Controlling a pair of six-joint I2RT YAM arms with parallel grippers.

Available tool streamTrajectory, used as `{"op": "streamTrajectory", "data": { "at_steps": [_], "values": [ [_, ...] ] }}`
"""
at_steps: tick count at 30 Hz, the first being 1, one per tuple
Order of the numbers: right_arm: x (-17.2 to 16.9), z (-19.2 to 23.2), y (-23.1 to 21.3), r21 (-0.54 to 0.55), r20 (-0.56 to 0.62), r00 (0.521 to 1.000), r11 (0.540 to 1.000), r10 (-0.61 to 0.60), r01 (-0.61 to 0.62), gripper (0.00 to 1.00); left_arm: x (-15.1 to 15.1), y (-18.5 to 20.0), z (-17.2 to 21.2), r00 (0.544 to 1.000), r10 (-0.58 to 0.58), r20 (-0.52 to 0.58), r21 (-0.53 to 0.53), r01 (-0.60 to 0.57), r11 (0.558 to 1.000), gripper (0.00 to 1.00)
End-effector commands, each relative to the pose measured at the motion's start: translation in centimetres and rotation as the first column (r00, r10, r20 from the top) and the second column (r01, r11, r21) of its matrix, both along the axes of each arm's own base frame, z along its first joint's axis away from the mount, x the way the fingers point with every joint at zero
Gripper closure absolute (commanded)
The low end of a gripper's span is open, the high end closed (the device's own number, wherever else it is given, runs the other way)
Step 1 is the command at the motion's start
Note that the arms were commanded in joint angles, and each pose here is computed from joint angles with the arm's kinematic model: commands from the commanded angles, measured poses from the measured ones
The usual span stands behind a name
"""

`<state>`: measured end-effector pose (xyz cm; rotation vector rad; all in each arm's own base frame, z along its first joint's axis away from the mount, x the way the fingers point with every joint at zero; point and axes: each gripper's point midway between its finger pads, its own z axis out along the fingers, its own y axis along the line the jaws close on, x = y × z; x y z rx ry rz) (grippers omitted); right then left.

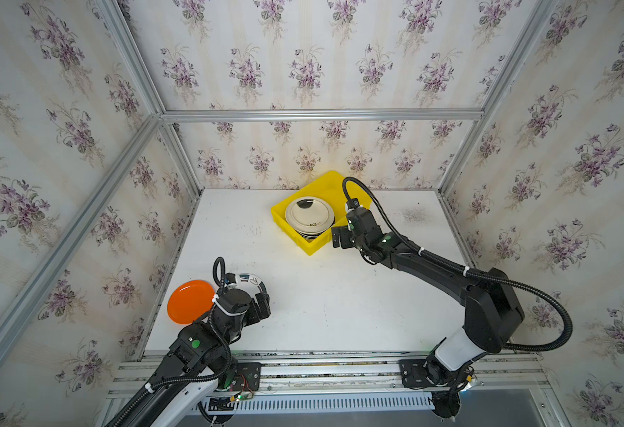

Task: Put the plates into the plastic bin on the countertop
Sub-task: 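Open the right gripper and withdraw it from the bin toward the robot, then lower the left gripper onto the green-rimmed plate rim and pinch it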

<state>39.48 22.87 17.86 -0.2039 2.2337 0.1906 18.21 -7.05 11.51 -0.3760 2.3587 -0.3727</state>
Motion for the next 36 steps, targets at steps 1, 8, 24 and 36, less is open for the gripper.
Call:
{"op": "streamTrajectory", "data": {
  "at_steps": [1,8,24,36],
  "values": [
    [-0.2,1.6,0.7,0.097,0.048,0.999,0.995,0.01,-0.014,0.01,-0.1,0.4,-0.6,0.998,0.06,-0.023,-0.022,-0.061,0.998,0.0],
    [-2.1,2.1,1.0,0.175,0.03,0.998,0.983,0.056,-0.061,0.01,-1.0,2.4,-2.3,0.973,0.22,-0.071,-0.033,-0.222,0.974,0.0],
    [-4.2,2.0,0.5,0.268,0.038,0.997,0.961,0.061,-0.069,0.01,-3.2,4.7,-5.8,0.889,0.43,-0.157,-0.119,-0.449,0.886,0.0],
    [-4.0,1.4,0.3,0.257,0.038,0.998,0.965,0.051,-0.059,0.01,-3.3,5.4,-7.1,0.864,0.471,-0.178,-0.063,-0.488,0.871,0.0]
  ]
}}
